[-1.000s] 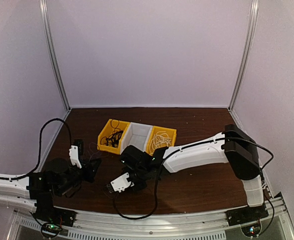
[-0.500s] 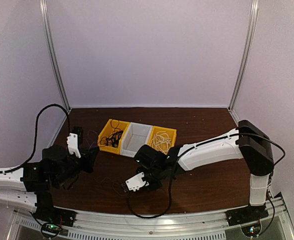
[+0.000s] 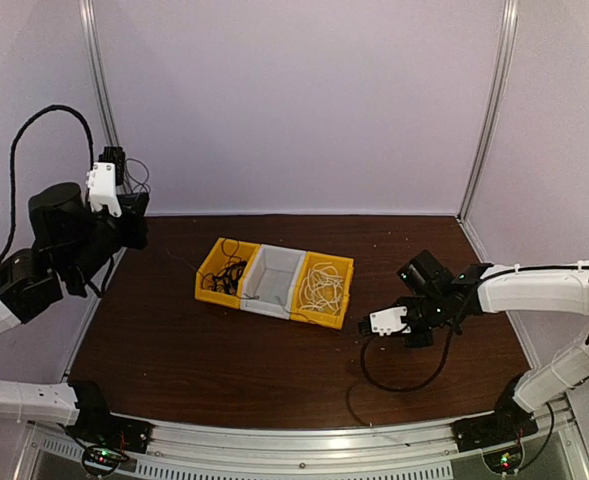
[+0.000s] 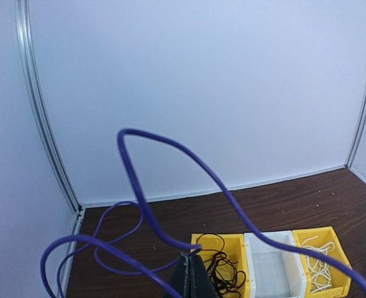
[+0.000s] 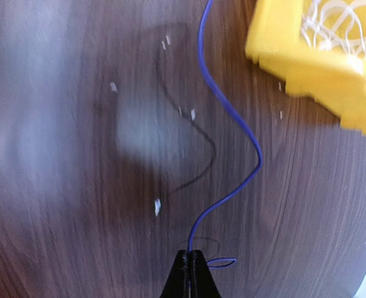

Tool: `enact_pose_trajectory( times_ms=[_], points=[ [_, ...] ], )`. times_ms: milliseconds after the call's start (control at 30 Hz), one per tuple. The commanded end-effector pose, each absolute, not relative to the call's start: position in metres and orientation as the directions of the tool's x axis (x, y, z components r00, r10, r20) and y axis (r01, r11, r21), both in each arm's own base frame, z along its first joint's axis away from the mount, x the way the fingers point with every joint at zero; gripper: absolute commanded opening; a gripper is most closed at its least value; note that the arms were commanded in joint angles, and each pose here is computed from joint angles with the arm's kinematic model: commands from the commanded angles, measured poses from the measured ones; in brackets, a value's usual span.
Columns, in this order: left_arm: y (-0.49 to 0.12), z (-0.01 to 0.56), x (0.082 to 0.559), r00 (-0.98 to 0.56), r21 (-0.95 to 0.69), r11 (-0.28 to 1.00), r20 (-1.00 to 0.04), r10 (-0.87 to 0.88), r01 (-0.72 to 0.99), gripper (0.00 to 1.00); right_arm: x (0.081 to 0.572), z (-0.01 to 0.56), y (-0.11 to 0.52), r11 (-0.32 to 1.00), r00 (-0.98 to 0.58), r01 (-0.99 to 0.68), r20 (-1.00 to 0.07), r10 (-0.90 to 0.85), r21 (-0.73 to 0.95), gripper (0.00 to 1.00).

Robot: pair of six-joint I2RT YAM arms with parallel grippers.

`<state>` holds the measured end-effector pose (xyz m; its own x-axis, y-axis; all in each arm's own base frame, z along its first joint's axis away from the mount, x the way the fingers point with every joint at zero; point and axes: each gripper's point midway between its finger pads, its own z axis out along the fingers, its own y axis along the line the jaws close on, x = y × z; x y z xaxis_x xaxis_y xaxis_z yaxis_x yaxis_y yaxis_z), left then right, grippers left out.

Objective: Untangle the cables

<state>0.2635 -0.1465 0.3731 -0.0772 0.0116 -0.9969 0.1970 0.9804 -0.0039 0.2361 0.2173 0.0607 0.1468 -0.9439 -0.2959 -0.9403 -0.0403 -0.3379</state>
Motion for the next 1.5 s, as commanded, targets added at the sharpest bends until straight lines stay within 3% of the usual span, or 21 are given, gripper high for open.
enact_pose_trajectory(
  times_ms=[0, 233, 367, 400, 500, 567, 633, 1000, 1133, 1467],
  points=[
    [-0.155, 0.394, 0.286, -0.084, 0.174, 0.969, -0.978, 0.191, 0.178, 0.00, 0.249, 0.052, 0.162, 0.033, 0.053, -0.939, -0.236, -0.970, -0.344, 0.00],
    [-0.193, 0.414, 0.309, -0.050, 0.177, 0.950, -0.979, 0.197, 0.258, 0.00, 0.265, 0.048, 0.124, 0.152, -0.066, -0.938, -0.269, -0.961, -0.311, 0.00],
    [-0.224, 0.402, 0.322, -0.073, 0.174, 0.924, -0.975, 0.210, 0.342, 0.00, 0.270, 0.070, 0.138, 0.203, -0.083, -0.931, -0.369, -0.926, -0.302, 0.00],
    [-0.233, 0.398, 0.326, -0.086, 0.167, 0.916, -0.974, 0.212, 0.366, 0.00, 0.270, 0.079, 0.143, 0.219, -0.088, -0.932, -0.405, -0.910, -0.289, 0.03],
    [-0.257, 0.383, 0.339, -0.147, 0.137, 0.893, -0.965, 0.219, 0.430, 0.00, 0.267, 0.105, 0.159, 0.256, -0.104, -0.936, -0.504, -0.857, -0.243, 0.29],
    [-0.273, 0.377, 0.345, -0.174, 0.113, 0.879, -0.961, 0.215, 0.463, 0.00, 0.265, 0.125, 0.168, 0.273, -0.098, -0.934, -0.566, -0.819, -0.232, 0.41],
    [-0.286, 0.371, 0.352, -0.194, 0.090, 0.867, -0.959, 0.209, 0.489, 0.00, 0.263, 0.143, 0.174, 0.298, -0.097, -0.927, -0.620, -0.778, -0.229, 0.45],
    [-0.337, 0.339, 0.376, -0.260, 0.012, 0.822, -0.946, 0.193, 0.569, 0.00, 0.291, 0.196, 0.169, 0.552, -0.169, -0.812, -0.827, -0.536, -0.192, 0.53],
    [-0.348, 0.325, 0.384, -0.271, 0.000, 0.815, -0.943, 0.193, 0.579, 0.00, 0.303, 0.190, 0.159, 0.609, -0.187, -0.759, -0.820, -0.541, -0.229, 0.53],
    [-0.365, 0.288, 0.406, -0.314, -0.043, 0.795, -0.931, 0.188, 0.605, 0.00, 0.295, 0.177, 0.158, 0.595, -0.196, -0.773, -0.809, -0.554, -0.220, 0.53]
  ],
)
